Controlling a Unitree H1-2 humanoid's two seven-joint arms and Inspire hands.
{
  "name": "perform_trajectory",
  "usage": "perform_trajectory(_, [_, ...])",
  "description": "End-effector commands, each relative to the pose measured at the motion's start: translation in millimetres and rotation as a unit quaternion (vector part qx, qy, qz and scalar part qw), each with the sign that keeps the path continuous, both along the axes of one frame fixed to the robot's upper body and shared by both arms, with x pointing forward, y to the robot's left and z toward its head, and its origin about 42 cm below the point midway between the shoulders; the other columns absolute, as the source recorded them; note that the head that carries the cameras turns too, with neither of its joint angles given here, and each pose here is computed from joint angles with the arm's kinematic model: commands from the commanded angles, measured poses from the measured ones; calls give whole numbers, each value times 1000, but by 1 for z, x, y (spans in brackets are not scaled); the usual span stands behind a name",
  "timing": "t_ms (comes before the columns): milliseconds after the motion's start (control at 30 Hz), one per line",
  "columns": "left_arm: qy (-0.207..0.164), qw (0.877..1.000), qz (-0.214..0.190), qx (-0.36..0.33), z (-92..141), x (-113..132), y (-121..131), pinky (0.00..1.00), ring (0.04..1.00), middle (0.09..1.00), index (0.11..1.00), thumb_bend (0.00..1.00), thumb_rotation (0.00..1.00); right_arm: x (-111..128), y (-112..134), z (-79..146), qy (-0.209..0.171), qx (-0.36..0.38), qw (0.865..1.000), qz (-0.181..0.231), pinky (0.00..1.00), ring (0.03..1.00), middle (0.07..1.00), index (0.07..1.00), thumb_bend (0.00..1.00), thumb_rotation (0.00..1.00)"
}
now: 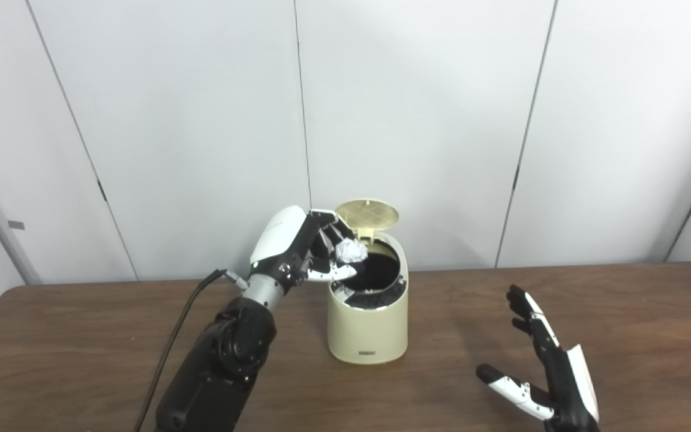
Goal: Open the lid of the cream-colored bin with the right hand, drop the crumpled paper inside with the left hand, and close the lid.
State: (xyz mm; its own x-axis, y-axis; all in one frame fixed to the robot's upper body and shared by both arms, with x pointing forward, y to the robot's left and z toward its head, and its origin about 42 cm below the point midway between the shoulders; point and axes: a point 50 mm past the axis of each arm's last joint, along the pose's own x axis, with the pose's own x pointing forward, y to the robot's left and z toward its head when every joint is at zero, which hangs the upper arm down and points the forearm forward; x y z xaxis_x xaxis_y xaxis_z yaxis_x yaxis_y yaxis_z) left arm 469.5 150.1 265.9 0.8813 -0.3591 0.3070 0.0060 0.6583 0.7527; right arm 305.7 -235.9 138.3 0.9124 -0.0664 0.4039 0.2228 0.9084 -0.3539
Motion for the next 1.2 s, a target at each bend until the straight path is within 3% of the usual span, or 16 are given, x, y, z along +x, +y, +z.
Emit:
perform_trajectory(0, [-34, 999, -22, -2, 28, 1, -11, 448, 489, 472, 512, 522, 0, -8, 18, -17, 17, 23, 1000, 12, 846, 896, 898, 912, 951, 689])
perform_trajectory(233, [-29, 999, -21, 3, 29, 0, -10, 463, 499, 474, 512, 522, 0, -8, 17, -16, 19, 15, 1000, 8, 837, 889, 892, 912, 958, 700])
perform_trajectory(267, [-29, 999, -22, 3, 29, 0, -11, 466, 503, 498, 532, 756, 9, -8, 17, -16, 20, 15, 1000, 7, 841, 890, 891, 913, 962, 703])
perform_trajectory(300, [-28, 999, -23, 3, 29, 0, -11, 467, 508, 517, 543, 901, 15, -8, 17, -16, 20, 16, 1000, 7, 843, 891, 891, 914, 966, 703])
perform_trajectory(400, [-23, 999, -26, 0, 29, 0, -10, 472, 522, 540, 560, 991, 35, -8, 17, -16, 19, 18, 1000, 9, 846, 894, 895, 916, 963, 696])
perform_trajectory(800, [-18, 999, -33, 29, 30, 1, -10, 567, 660, 690, 677, 1000, 185, -8, 17, -17, 18, 20, 1000, 12, 847, 894, 896, 915, 975, 700])
perform_trajectory(1167, [-18, 999, -32, 26, 29, -1, -11, 580, 675, 707, 701, 1000, 185, -8, 17, -16, 20, 22, 1000, 11, 856, 898, 898, 917, 976, 699])
